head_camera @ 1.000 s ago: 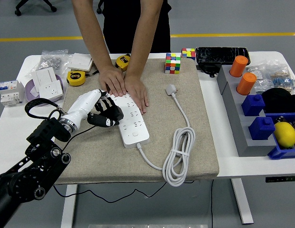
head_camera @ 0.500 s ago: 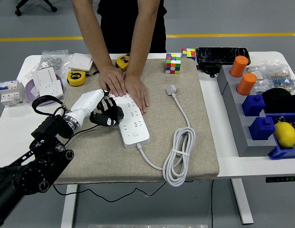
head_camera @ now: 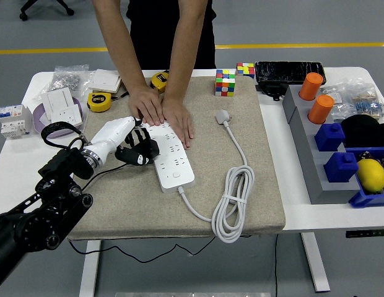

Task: Pick up the plug,place it near the board,insert it into the board,press the button

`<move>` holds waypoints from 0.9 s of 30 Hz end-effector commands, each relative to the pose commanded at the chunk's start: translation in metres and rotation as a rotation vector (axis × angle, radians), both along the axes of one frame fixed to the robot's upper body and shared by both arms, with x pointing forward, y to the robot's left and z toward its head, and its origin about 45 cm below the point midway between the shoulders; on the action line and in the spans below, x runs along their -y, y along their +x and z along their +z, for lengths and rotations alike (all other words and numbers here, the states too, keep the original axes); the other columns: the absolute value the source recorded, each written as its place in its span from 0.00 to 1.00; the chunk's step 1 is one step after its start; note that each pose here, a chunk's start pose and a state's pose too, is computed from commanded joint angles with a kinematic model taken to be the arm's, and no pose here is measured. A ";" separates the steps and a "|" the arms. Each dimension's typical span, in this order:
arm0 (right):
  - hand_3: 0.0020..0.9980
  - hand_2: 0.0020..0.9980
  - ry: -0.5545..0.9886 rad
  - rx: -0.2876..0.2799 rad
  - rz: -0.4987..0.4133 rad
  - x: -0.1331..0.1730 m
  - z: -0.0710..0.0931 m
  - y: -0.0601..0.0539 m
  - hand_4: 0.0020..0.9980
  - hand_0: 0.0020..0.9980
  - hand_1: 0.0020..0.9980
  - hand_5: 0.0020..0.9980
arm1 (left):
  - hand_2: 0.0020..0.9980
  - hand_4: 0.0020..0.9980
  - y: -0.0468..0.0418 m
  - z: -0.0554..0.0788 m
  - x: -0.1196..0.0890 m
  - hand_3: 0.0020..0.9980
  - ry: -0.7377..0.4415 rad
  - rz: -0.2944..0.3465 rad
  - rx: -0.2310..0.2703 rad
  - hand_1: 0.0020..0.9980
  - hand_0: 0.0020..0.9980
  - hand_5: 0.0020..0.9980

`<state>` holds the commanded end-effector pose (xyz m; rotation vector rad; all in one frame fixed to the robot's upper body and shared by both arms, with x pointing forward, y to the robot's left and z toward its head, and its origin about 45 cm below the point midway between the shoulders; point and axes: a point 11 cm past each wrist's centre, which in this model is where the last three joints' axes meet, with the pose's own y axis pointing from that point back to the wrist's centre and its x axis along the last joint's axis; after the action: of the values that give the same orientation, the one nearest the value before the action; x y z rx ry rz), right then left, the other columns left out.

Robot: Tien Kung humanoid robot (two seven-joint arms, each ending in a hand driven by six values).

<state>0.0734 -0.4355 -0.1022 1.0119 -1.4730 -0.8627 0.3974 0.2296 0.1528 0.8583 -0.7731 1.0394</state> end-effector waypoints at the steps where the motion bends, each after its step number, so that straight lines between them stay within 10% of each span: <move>1: 0.76 0.72 0.000 0.000 0.001 0.000 0.000 0.000 1.00 0.83 0.72 0.99 | 0.22 0.84 -0.0002 -0.001 0.000 0.28 0.001 -0.001 -0.002 0.20 0.35 0.03; 17: 0.76 0.72 -0.001 -0.002 0.005 0.001 0.000 -0.001 1.00 0.83 0.72 0.99 | 0.23 0.84 -0.0027 -0.005 0.002 0.28 -0.002 -0.007 -0.015 0.20 0.35 0.03; 27: 0.76 0.72 0.000 -0.002 0.004 0.001 0.000 -0.001 1.00 0.83 0.72 0.99 | 0.44 0.88 -0.0034 -0.005 0.002 0.45 -0.031 -0.006 -0.016 0.46 0.40 0.05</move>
<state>0.0724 -0.4363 -0.1021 1.0138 -1.4689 -0.8606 0.3939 0.2281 0.1479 0.8365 -0.7443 1.0353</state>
